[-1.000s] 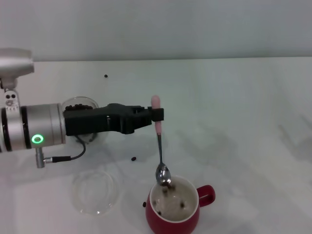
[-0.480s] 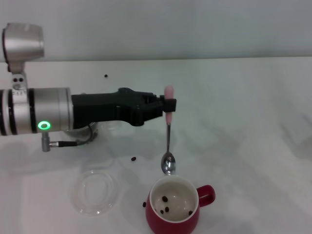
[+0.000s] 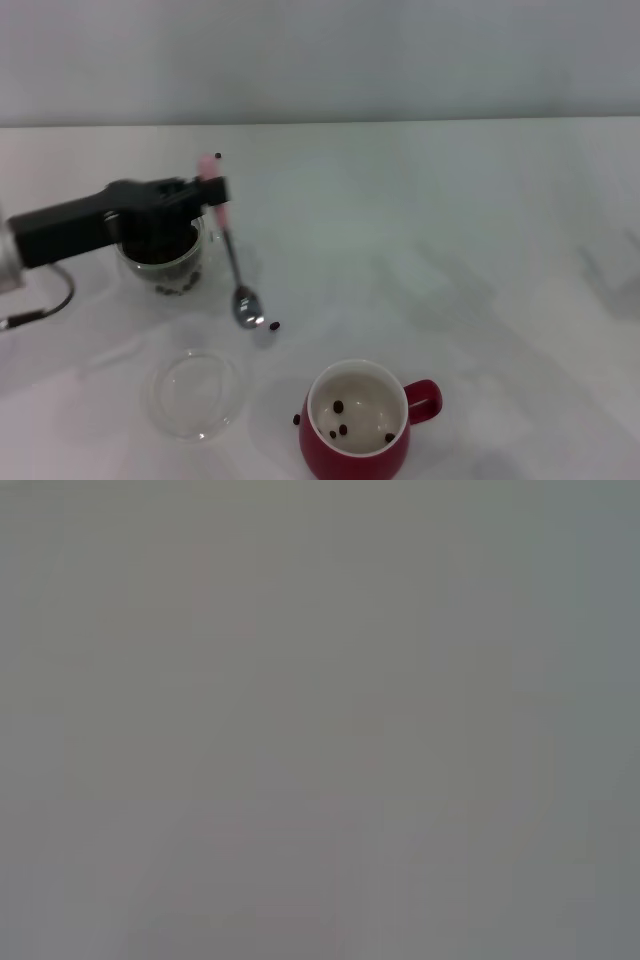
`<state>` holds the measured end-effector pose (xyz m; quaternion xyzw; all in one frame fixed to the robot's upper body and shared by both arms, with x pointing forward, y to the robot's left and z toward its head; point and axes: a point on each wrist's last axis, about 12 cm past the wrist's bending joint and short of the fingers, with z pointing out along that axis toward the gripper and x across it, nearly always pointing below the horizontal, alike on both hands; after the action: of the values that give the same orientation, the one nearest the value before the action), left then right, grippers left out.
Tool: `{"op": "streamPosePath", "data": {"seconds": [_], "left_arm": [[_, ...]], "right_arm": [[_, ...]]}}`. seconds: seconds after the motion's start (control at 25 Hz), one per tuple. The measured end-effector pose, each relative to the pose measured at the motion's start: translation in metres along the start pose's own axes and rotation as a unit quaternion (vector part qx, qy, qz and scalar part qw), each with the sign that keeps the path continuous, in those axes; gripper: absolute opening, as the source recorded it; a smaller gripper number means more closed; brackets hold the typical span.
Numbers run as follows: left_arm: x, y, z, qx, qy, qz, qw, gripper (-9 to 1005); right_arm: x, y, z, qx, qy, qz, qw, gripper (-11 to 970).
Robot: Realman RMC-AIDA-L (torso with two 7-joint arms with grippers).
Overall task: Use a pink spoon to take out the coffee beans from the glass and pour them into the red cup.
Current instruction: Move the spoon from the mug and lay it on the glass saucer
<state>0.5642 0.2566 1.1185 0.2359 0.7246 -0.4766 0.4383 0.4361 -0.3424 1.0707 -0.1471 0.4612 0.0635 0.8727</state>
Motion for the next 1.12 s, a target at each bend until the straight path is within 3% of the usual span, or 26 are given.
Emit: {"op": "streamPosePath", "data": {"seconds": [0.16, 0.4, 1.12], "left_arm": [[0.022, 0.008, -0.024, -0.035, -0.015, -0.029, 0.999, 124], [0.039, 0.011, -0.039, -0.056, -0.016, -0.053, 0.997, 125], [0.068, 0.013, -0.054, -0.079, 0.003, -0.098, 0.992, 126]], "right_arm": [[0.002, -0.002, 0.003, 0.002, 0.005, -0.003, 1.0, 684], [0.004, -0.003, 0.005, 0.002, 0.01, -0.004, 1.0, 684], [0.002, -0.003, -0.004, 0.007, 0.016, -0.004, 1.0, 684]]}}
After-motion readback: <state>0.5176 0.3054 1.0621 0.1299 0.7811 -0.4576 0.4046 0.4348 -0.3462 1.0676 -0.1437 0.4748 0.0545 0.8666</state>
